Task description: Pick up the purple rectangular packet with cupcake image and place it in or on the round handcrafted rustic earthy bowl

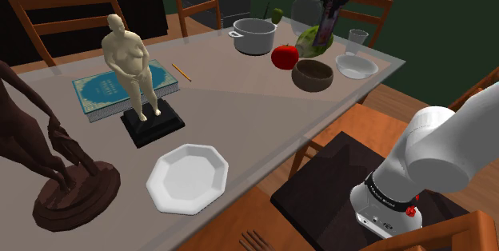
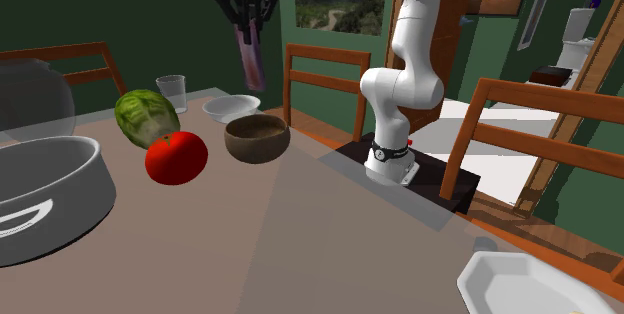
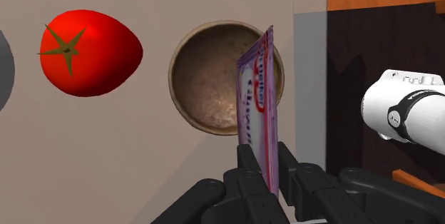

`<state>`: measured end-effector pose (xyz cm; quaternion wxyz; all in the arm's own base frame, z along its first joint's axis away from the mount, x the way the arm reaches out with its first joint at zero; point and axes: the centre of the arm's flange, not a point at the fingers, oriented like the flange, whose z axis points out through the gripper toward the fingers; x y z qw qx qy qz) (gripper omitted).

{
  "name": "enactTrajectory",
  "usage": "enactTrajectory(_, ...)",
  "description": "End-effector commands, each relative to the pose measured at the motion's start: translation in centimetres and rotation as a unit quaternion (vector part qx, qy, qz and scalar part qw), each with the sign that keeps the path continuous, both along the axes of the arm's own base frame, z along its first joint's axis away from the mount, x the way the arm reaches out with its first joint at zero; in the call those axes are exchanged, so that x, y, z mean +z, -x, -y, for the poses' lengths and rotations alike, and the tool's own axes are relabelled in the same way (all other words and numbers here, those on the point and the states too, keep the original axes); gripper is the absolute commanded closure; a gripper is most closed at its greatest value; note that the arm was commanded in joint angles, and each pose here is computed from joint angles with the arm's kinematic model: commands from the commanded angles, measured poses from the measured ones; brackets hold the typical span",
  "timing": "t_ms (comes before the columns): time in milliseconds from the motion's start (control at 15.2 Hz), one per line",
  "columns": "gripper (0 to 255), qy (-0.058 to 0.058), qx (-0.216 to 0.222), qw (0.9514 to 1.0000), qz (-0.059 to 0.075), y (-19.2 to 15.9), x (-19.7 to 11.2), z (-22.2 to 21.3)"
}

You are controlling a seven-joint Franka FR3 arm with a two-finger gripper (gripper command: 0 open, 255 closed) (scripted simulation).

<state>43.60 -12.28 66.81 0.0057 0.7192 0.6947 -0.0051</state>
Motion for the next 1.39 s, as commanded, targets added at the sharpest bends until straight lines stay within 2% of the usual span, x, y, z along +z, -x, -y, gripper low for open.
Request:
enactTrajectory(0,255,0.000,0.000,1.0000,0.000,0.0,-1.0,-0.1)
enactTrajectory(990,255,0.000,0.000,1.0000,0.000,0.0,-9.0,-0.1)
enactTrajectory(1320,255,0.000,0.000,1.0000,0.000,0.0,-9.3,-0.1)
